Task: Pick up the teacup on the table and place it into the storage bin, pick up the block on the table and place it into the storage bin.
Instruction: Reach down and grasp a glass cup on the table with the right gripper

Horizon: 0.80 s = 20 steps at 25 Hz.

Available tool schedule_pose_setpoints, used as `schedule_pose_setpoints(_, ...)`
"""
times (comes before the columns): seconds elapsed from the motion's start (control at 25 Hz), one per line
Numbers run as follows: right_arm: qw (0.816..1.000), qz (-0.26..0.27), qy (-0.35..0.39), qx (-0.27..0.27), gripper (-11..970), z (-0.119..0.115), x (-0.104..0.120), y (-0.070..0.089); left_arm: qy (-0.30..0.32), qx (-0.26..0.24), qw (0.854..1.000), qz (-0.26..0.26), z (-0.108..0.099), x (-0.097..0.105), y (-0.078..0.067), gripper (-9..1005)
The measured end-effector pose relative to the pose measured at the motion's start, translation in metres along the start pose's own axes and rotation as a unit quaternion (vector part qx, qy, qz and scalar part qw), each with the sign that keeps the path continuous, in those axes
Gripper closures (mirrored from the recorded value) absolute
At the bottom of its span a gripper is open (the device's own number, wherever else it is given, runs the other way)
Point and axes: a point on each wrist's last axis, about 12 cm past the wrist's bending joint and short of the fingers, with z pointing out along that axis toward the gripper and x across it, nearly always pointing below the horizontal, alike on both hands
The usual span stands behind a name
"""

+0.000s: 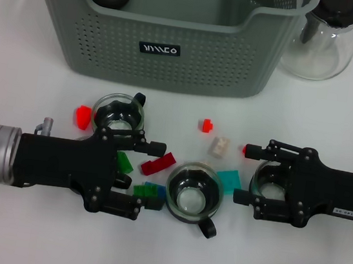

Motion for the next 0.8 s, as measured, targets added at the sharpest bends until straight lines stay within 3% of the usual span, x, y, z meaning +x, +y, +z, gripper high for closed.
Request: schedule_pose_setpoints(0.8, 1.000, 0.002, 0.001, -0.002, 137, 0.0003, 0.0001, 0.0003, 0.001, 0.002, 1.000, -0.001, 0.0001, 0.0005, -0.0006, 189)
